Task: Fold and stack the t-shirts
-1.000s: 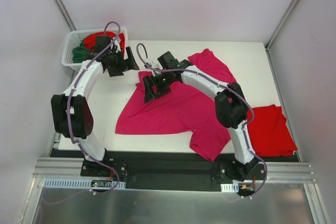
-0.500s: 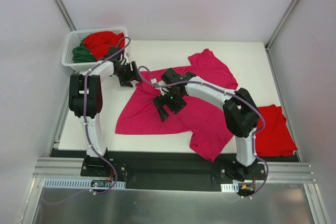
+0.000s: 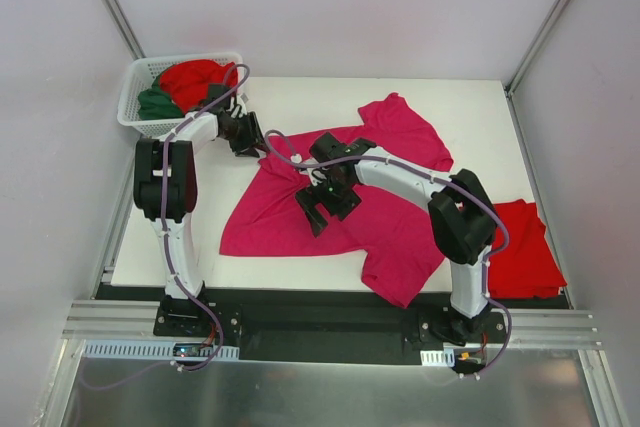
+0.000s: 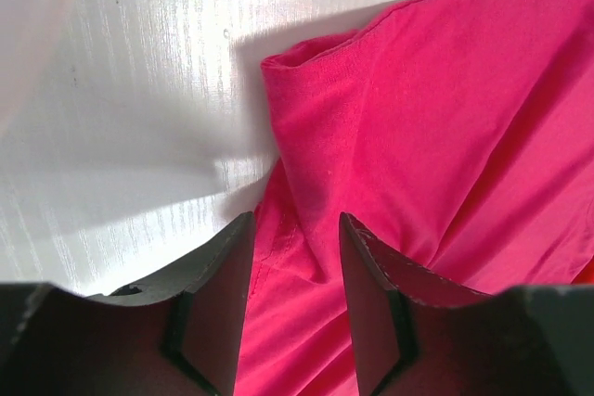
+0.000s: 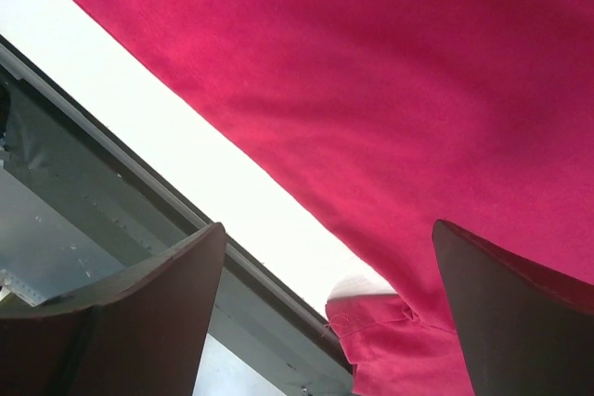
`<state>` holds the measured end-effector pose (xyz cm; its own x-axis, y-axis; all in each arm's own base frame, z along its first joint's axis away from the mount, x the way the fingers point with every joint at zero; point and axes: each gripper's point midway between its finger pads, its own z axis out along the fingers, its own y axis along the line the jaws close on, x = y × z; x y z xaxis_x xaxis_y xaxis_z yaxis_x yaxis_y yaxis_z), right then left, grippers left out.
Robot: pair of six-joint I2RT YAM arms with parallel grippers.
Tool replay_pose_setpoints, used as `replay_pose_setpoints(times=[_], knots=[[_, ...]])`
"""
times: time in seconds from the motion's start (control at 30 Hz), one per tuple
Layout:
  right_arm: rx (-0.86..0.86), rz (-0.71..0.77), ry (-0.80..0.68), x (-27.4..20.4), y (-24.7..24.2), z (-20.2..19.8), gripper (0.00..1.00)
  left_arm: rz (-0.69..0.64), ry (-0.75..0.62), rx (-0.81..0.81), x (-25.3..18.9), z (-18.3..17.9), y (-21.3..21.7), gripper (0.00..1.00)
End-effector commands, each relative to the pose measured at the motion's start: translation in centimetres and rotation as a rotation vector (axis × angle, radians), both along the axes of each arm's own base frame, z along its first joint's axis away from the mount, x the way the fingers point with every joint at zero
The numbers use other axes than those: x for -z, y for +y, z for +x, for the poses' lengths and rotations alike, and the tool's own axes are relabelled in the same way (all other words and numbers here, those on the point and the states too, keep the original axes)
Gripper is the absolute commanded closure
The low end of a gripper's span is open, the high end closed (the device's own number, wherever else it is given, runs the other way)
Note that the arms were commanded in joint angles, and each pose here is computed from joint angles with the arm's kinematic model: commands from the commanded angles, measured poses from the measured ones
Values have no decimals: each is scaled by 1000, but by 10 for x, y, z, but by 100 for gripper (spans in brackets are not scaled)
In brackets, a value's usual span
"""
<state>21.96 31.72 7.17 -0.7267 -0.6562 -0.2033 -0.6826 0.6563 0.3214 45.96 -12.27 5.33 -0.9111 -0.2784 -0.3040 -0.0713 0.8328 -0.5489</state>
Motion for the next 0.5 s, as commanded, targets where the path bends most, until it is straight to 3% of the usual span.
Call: replay_pose_setpoints(times=[0.0,0.47], knots=[[-16,-5,-16,-14,-8,-5,4,4,-14,-4,-3,0,4,59],[-19,-20,30,-5,-11,-13,4,45,15,2,6,-15,14,59]])
